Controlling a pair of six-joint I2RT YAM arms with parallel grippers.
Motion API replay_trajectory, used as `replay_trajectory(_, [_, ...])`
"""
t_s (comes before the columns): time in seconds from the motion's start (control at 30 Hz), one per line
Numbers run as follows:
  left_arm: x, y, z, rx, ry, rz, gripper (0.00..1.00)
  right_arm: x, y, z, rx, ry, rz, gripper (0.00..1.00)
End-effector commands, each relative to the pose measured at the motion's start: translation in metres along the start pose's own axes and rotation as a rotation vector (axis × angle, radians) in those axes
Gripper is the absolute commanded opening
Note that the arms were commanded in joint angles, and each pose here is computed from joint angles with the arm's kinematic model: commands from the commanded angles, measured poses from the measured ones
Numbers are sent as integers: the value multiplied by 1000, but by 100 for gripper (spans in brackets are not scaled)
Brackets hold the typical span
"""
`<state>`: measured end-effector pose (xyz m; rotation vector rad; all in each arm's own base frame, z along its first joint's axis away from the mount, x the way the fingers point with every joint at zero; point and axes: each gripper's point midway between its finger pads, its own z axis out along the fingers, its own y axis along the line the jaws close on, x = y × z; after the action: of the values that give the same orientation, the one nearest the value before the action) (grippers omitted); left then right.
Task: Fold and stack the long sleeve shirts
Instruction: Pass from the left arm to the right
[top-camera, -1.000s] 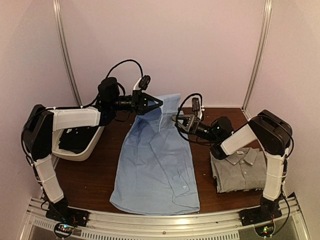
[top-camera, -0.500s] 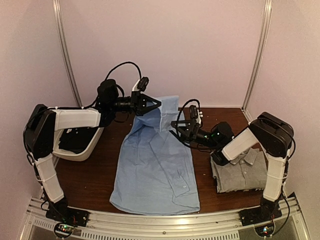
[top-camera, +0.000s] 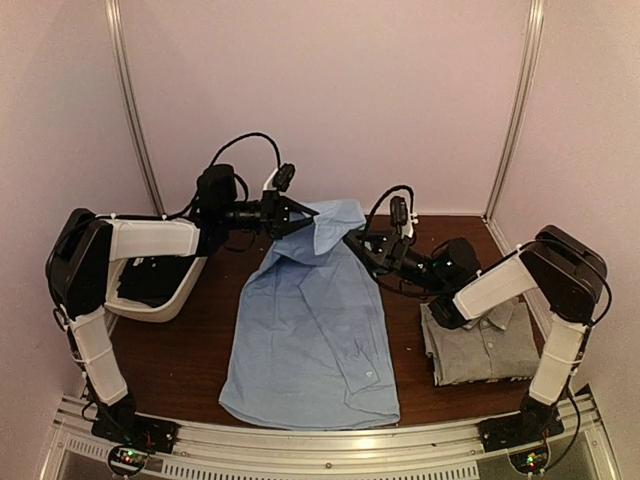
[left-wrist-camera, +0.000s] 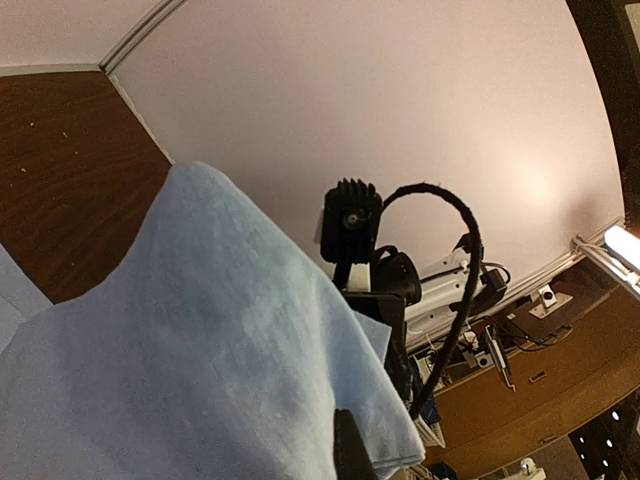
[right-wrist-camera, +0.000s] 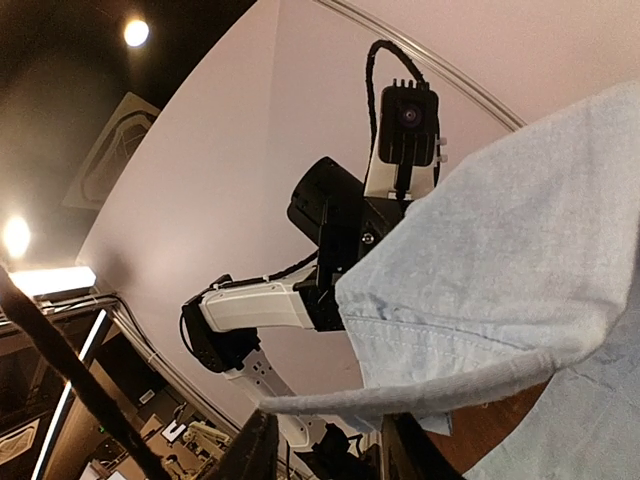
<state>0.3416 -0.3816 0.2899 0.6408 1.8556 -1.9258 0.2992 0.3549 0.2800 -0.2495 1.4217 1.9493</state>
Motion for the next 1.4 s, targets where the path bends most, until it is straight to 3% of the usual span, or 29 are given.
replay_trajectory(0.0, [-4,0,-7,-25,-24,42,0,-9,19,-1,-37,-49,-58,34])
replay_trajectory(0.13, [-3,0,-7,-31,-22,42,0,-5,1,-3,31,-47,-26,24])
replay_trajectory(0.23, [-3,-1,-8,-32,-24,45,0,-3,-9,-3,70,-42,-14,24])
replay_trajectory(0.33, [-5,-6,-8,-27,-26,51,0,-1,-20,-6,124,-41,-12,33])
replay_trajectory(0.5, [-12,-15,-8,-8,-49,44,0,-1,-29,-7,171,-49,-5,65])
replay_trajectory(0.63, [-18,-23,-9,16,-78,27,0,-2,-36,-2,203,-44,-3,76])
replay_trajectory(0.87, [-23,-35,-11,71,-112,12,0,-3,-54,4,239,-53,-12,85])
replay_trajectory(1.37, [-25,-54,-14,147,-127,10,0,-24,-63,30,138,-133,-7,86])
